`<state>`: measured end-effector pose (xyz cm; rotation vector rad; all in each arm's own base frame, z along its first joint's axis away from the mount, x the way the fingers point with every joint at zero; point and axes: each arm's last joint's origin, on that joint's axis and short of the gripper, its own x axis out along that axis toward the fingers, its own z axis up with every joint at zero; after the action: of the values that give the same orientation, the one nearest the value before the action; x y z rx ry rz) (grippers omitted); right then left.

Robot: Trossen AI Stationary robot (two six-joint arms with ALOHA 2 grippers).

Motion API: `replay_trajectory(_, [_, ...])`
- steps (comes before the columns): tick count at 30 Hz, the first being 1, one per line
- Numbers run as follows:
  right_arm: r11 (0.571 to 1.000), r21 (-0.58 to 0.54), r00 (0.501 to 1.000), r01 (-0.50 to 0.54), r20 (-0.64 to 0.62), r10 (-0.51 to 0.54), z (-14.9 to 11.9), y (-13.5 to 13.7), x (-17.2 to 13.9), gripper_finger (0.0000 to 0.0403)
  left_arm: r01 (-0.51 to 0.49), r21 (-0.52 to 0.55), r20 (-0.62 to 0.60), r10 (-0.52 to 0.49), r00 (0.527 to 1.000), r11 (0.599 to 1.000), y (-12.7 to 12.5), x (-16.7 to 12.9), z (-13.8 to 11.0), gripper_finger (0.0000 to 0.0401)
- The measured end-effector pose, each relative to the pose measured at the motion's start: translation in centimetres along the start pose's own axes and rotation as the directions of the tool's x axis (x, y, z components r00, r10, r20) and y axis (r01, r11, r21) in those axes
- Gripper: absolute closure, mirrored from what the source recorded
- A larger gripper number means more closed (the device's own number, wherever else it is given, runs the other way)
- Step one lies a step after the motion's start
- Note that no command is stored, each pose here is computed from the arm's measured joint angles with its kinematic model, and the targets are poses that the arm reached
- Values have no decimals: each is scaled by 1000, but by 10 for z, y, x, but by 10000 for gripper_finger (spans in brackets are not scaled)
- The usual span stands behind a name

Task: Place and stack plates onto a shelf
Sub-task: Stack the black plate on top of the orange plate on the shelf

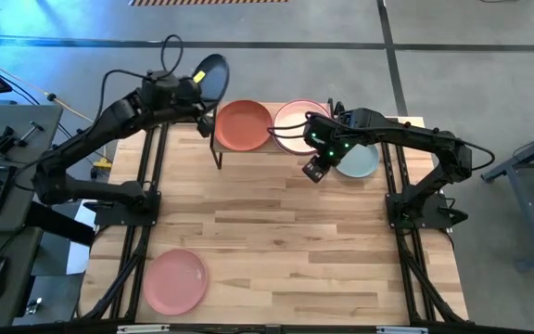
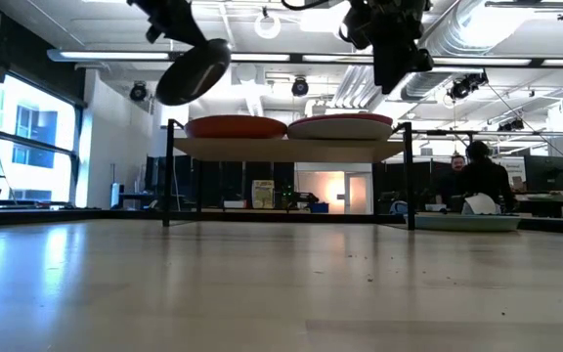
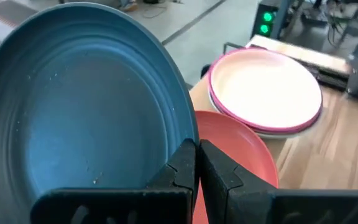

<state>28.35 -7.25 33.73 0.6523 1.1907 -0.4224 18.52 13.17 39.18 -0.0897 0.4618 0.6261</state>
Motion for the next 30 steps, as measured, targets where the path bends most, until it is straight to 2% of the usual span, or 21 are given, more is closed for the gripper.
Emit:
replay_trajectory(9, [995,91,995,40,-90,-31,-8,-4,0,311,111,100,-43,-108,993,989,-23,29,5,401])
replay_trajectory(17, [991,101,985,88,-154,-71,-15,-7,-1,311,171,123,-106,-159,982,978,-40,51,0,401])
replay_trajectory(30, [991,94,984,90,-159,-75,-15,-7,-1,311,250,161,-210,-214,954,955,-69,80,-14,401])
